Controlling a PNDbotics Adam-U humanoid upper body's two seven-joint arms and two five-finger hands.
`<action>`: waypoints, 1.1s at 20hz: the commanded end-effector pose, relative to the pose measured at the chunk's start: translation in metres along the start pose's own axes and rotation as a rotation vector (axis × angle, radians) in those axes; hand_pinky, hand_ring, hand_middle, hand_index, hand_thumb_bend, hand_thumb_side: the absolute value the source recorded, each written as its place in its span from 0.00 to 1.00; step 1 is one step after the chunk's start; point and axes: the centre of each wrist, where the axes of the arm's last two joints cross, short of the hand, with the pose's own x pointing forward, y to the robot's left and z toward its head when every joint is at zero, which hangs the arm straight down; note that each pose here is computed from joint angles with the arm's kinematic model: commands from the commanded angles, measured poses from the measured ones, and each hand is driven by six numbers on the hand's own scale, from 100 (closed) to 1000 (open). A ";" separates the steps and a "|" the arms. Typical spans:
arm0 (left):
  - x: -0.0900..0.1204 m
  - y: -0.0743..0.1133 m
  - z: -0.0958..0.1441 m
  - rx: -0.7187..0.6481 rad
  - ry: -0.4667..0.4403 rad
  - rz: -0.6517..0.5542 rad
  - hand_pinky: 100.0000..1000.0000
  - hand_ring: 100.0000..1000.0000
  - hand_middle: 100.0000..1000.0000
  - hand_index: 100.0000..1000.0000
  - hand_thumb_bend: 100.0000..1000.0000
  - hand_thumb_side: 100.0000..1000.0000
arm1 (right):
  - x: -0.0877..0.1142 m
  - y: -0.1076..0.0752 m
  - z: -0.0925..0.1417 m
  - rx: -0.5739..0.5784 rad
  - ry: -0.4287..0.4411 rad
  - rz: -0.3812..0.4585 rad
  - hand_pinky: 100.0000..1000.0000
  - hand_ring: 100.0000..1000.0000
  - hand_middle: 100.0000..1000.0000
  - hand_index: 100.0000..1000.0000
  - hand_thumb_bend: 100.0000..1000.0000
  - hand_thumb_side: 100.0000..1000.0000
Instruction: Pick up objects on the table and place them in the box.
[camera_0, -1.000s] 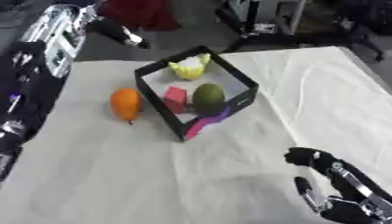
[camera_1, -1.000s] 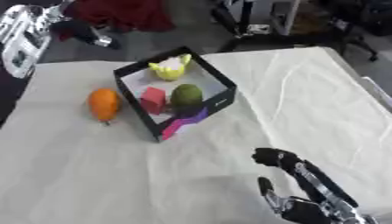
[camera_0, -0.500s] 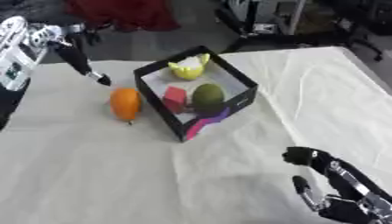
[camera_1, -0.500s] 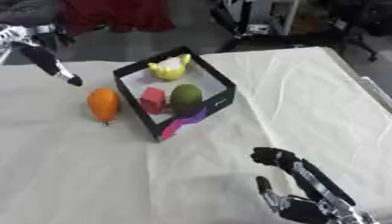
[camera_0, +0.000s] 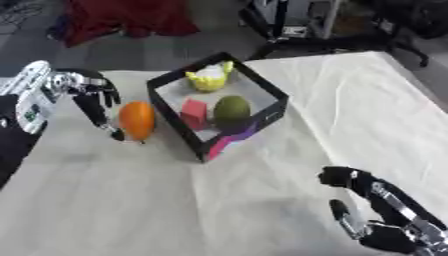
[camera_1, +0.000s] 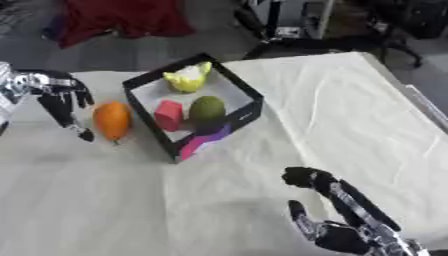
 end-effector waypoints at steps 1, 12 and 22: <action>-0.001 0.003 -0.003 0.077 0.032 0.005 0.70 0.62 0.67 0.80 0.75 0.25 | 0.003 -0.005 0.000 -0.001 -0.007 0.020 0.86 0.81 0.76 0.88 0.00 0.26; 0.004 -0.024 -0.030 0.311 0.130 -0.024 0.65 0.54 0.59 0.74 0.62 0.22 | 0.003 -0.004 0.000 0.000 -0.009 0.016 0.86 0.81 0.76 0.88 0.00 0.26; 0.017 -0.051 -0.055 0.629 0.244 0.002 0.38 0.24 0.25 0.43 0.14 0.10 | 0.004 -0.003 -0.001 0.002 -0.013 0.012 0.86 0.81 0.76 0.88 0.00 0.27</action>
